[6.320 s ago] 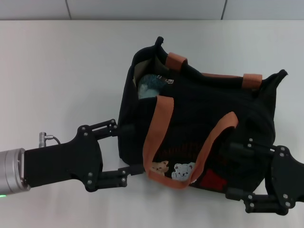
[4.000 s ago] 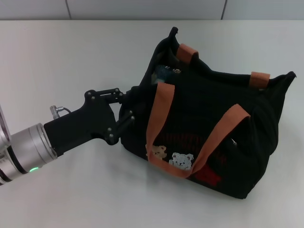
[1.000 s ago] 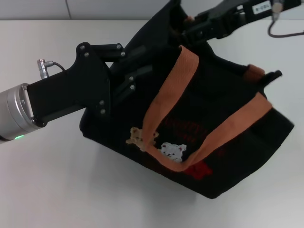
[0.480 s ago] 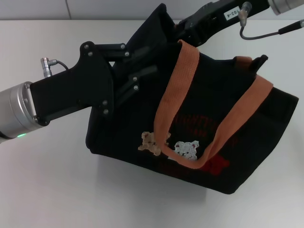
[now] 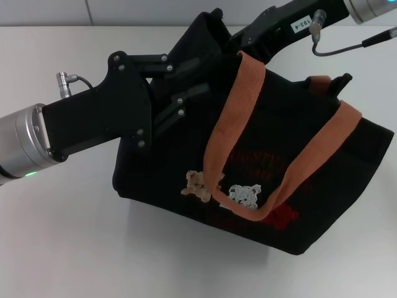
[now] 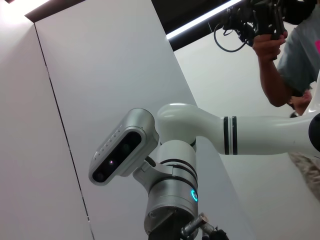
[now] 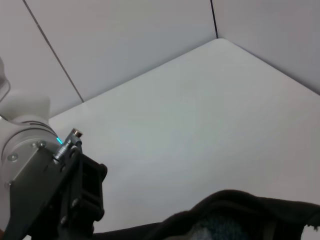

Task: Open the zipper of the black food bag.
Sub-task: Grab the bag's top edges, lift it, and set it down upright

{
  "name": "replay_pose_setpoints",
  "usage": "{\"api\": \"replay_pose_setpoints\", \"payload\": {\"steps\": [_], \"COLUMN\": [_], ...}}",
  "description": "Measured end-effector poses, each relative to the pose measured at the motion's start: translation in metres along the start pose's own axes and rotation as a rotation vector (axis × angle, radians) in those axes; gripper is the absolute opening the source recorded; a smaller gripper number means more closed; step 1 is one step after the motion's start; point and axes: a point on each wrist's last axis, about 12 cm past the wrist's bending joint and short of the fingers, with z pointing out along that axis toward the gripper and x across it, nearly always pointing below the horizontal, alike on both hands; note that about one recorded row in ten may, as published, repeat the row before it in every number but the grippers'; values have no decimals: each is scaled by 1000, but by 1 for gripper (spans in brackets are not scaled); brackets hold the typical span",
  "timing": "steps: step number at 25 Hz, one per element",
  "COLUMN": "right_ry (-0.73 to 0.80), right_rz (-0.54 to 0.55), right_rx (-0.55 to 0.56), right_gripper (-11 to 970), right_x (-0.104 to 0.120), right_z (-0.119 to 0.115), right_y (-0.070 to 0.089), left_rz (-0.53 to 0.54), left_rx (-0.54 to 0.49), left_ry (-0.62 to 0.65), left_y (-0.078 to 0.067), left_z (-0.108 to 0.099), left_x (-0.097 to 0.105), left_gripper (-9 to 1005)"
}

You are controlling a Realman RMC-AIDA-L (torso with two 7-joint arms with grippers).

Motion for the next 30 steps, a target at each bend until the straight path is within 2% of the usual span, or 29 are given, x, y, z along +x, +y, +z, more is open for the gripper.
{"api": "replay_pose_setpoints", "payload": {"steps": [6,11,18,23,27,30], "right_ry": [-45,-165,-246,-260,-257,-289], "right_rz": [8,53,100,137,154,211], "right_rx": [1,-29,-43,-51,-66,-100], "right_gripper": [138,57,24,0,37,65], "right_x": [7,16,37,45,47,48], "right_z": [-7,-23,-41,-45,-42,-41], "right_y": [-1,-5,-10,-15,-16,-20], "left_rz": [-4,-5,-7,-6,-5,-5], "left_rx": [-4,-10,-16,-13,-12,-11], "left_ry": [1,2,3,5,4,4], "left_y": [-1,-2,-2,-1,-1,-1], "left_z": [-1,-2,-3,-2,-1,-1], "left_x": [0,1,1,1,1,1], "left_gripper": [211,212,212,212,206,205]}}
